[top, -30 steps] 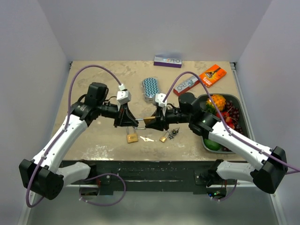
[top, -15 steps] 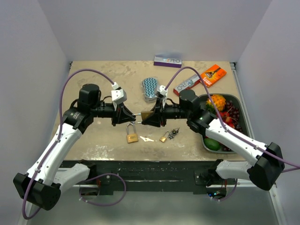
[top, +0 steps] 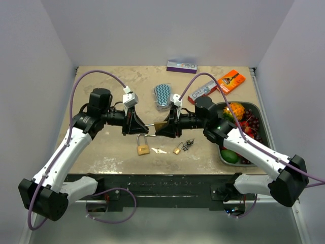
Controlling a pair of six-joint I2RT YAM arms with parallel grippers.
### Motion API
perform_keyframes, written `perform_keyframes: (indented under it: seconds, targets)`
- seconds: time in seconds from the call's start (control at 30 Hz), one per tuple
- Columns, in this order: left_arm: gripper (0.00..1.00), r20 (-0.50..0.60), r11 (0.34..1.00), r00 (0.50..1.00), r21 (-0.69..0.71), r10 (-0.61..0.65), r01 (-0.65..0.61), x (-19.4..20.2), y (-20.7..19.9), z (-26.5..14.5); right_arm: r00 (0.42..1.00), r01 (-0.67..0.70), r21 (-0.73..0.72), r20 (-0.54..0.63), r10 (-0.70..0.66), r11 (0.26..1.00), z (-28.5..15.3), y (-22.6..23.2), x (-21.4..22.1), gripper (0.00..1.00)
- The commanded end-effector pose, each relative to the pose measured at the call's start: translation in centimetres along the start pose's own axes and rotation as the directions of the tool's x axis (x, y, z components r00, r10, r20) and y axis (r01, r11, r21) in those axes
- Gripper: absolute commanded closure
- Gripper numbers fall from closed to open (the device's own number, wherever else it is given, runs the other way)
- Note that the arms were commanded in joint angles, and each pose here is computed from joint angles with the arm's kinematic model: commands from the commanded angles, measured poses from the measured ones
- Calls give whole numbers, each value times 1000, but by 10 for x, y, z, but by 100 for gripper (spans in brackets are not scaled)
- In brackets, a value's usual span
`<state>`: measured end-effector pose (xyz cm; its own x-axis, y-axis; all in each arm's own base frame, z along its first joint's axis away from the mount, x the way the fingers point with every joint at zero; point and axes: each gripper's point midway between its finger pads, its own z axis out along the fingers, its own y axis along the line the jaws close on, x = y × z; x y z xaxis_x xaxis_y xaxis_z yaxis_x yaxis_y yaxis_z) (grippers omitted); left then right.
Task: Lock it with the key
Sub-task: Lock the lock.
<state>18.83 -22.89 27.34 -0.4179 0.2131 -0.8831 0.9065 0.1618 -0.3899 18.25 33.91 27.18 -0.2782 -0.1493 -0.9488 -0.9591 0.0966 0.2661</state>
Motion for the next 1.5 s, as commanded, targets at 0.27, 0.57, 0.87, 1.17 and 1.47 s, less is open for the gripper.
perform_keyframes:
  seconds: [0.27, 0.57, 0.87, 1.17, 1.47]
  targets:
    - [100, 54, 932, 955, -242, 291, -270, -48, 22, -3, 995, -97, -223, 0, 99, 970, 1, 44, -19, 100]
    - [100, 175, 976, 969, -164, 174, -145, -62, 5, 4, 991, -114, -190, 40, 124, 975, 6, 37, -25, 100]
    - [100, 276, 998, 959, -10, 60, -60, -82, -25, 23, 992, -94, -215, 60, 109, 972, 21, 44, -26, 100]
    - [100, 330, 995, 944, 79, 26, -55, -97, -40, 40, 990, -118, -292, 41, 135, 949, 41, 67, -23, 100]
    - [100, 302, 997, 953, 62, 33, -55, -97, -40, 40, 993, -110, -293, 12, 119, 950, 42, 66, -20, 100]
